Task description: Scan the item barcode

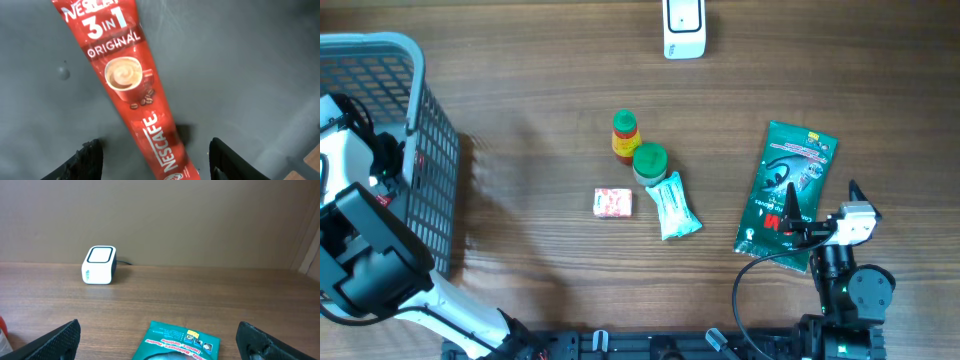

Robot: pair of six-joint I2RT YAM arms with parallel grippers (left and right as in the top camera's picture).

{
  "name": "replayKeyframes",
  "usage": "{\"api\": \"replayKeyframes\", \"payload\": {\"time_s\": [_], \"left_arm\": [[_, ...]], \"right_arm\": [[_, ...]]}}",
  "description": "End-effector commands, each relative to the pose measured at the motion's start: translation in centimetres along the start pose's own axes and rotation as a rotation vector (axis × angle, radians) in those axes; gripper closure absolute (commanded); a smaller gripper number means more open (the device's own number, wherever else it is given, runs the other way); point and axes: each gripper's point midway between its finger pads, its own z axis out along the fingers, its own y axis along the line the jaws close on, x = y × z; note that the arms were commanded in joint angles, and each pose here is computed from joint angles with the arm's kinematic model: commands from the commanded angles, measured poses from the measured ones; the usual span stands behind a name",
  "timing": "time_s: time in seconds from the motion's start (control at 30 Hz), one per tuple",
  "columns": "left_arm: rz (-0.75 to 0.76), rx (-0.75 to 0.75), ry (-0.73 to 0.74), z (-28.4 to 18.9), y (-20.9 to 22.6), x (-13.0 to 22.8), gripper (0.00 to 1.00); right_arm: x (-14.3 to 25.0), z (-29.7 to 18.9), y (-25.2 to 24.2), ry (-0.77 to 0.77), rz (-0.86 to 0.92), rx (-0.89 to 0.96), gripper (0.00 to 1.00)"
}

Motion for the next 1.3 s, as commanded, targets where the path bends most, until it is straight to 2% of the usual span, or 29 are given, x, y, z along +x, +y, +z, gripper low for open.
{"api": "replayKeyframes", "payload": {"time_s": [0.0, 0.07, 0.13, 0.23, 0.3, 0.37, 0.4, 0.43, 0.47, 0.53, 0.6, 0.63, 0.67, 0.87, 0.93, 1.07, 1.27], "left_arm": [[-0.116, -0.092, -0.017, 1.3, 2.0, -1.2, 0.47], [-0.260, -0.176, -0.006, 1.8, 4.0, -1.3, 0.48], [-0.374, -0.244, 0.028, 2.4, 5.3, -1.0, 0.41], [-0.458, -0.323, 0.133, 4.5, 6.5, -0.2, 0.34], [-0.490, -0.363, 0.154, 5.7, 7.3, -0.1, 0.28], [-0.507, -0.397, 0.153, 6.8, 8.0, -0.1, 0.28], [-0.507, -0.408, 0.151, 7.2, 8.3, -0.1, 0.32], [-0.507, -0.413, 0.148, 7.5, 8.4, -0.1, 0.46], [-0.507, -0.416, 0.147, 7.8, 8.5, -0.1, 0.55], [-0.504, -0.416, 0.144, 8.3, 8.6, -0.1, 0.62], [-0.501, -0.419, 0.130, 8.6, 8.7, -0.2, 0.72], [-0.499, -0.422, 0.123, 8.7, 8.8, -0.3, 0.92], [-0.490, -0.428, 0.115, 8.8, 9.1, -0.4, 0.96], [-0.449, -0.483, -0.015, 9.0, 11.1, -1.8, 0.96], [-0.407, -0.470, -0.010, 9.0, 10.8, -2.0, 0.96], [-0.313, -0.374, 0.043, 7.9, 8.3, -2.3, 0.96], [-0.217, -0.161, 0.054, 1.7, 3.4, -3.3, 0.96]], "right_arm": [[-0.1, 0.0, -0.1, -0.004, 0.007, 0.006, 0.00], [-0.1, 0.0, -0.1, -0.004, 0.007, 0.006, 0.00], [-0.1, 0.0, -0.1, -0.004, 0.007, 0.006, 0.00], [-0.1, 0.0, -0.1, -0.004, 0.007, 0.006, 0.00], [-0.1, 0.0, -0.1, -0.004, 0.007, 0.006, 0.00], [-0.1, 0.0, -0.1, -0.004, 0.007, 0.006, 0.00], [-0.1, 0.0, -0.1, -0.004, 0.007, 0.006, 0.00], [-0.1, 0.0, -0.1, -0.004, 0.007, 0.006, 0.00], [-0.1, 0.0, -0.1, -0.004, 0.007, 0.006, 0.00], [-0.1, 0.0, -0.1, -0.004, 0.007, 0.007, 0.00], [-0.1, 0.0, -0.1, -0.004, 0.007, 0.006, 0.00], [-0.1, 0.0, -0.1, -0.004, 0.007, 0.006, 0.00], [-0.1, 0.0, -0.1, -0.004, 0.007, 0.007, 0.00], [-0.1, 0.0, -0.1, -0.004, 0.007, 0.006, 0.00], [-0.1, 0.0, -0.1, -0.004, 0.007, 0.006, 0.00], [-0.1, 0.0, -0.1, -0.004, 0.007, 0.006, 0.00], [-0.1, 0.0, -0.1, -0.004, 0.007, 0.006, 0.00]]}}
